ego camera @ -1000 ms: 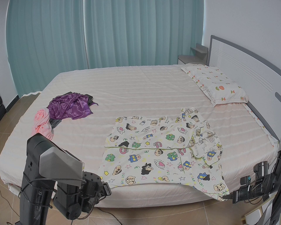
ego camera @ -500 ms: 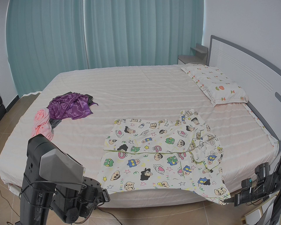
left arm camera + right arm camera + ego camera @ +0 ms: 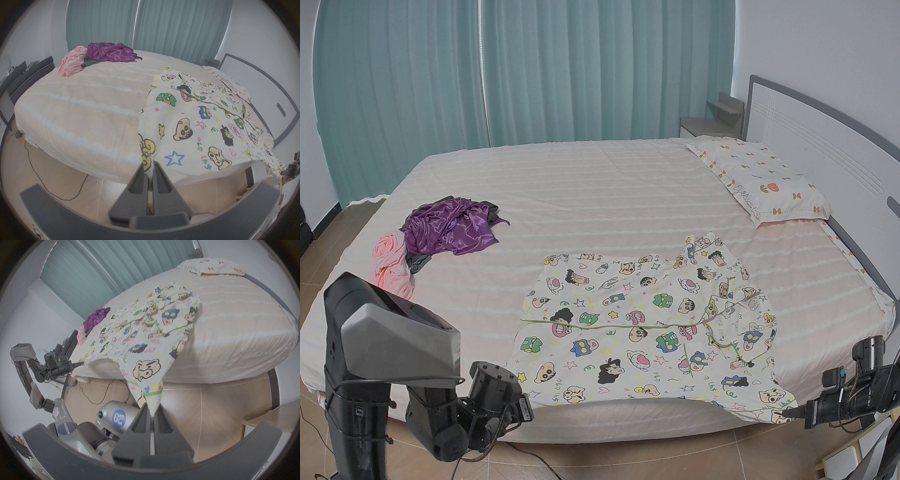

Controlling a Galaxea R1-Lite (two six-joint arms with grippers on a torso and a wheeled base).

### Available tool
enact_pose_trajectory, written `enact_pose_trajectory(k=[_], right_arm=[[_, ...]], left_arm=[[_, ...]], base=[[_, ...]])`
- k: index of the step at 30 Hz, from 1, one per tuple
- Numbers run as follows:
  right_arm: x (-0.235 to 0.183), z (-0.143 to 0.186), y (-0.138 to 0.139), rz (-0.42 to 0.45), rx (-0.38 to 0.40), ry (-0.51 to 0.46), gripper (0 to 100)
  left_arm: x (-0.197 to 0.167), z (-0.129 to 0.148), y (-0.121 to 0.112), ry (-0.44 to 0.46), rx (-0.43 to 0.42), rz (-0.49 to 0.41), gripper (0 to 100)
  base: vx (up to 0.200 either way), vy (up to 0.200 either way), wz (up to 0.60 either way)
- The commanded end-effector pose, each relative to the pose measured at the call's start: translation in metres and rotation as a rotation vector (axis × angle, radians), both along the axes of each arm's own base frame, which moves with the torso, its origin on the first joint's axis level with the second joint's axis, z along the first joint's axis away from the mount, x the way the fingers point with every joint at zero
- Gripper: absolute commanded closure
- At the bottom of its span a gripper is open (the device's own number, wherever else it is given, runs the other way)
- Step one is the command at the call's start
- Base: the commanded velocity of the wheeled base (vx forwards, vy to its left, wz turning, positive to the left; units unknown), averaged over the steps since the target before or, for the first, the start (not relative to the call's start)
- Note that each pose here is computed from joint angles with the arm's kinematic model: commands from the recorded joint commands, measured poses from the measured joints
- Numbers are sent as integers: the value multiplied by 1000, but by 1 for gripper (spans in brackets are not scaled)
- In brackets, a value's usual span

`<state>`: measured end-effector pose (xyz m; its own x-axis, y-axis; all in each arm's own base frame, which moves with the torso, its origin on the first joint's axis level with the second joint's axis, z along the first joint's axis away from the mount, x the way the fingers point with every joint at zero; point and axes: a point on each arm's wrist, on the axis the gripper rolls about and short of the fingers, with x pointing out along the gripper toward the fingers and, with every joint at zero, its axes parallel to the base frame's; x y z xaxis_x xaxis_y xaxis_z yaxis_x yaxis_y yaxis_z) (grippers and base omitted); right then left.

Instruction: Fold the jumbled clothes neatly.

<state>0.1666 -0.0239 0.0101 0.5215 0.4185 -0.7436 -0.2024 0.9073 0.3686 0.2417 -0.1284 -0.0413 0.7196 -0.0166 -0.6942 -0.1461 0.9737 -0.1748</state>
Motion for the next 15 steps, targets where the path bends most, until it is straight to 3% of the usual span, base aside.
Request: enact_pose_trajectory(k=[1, 5, 12, 15], right_arm=[[19, 22, 2, -17, 6, -124, 100], [29, 28, 2, -26, 9, -149, 100], [48, 36, -2, -27, 10, -143, 100], [55, 40, -3, -27, 12, -134, 100]], left_arm=[[29, 44, -14, -71, -50, 15, 100], [46, 55, -23, 6, -65, 54, 100], [65, 80, -33, 235, -238, 58, 100], [76, 88, -31, 259, -250, 86, 100]], base=[[0, 0, 0], [0, 0, 0], [0, 0, 0], [0, 0, 0]])
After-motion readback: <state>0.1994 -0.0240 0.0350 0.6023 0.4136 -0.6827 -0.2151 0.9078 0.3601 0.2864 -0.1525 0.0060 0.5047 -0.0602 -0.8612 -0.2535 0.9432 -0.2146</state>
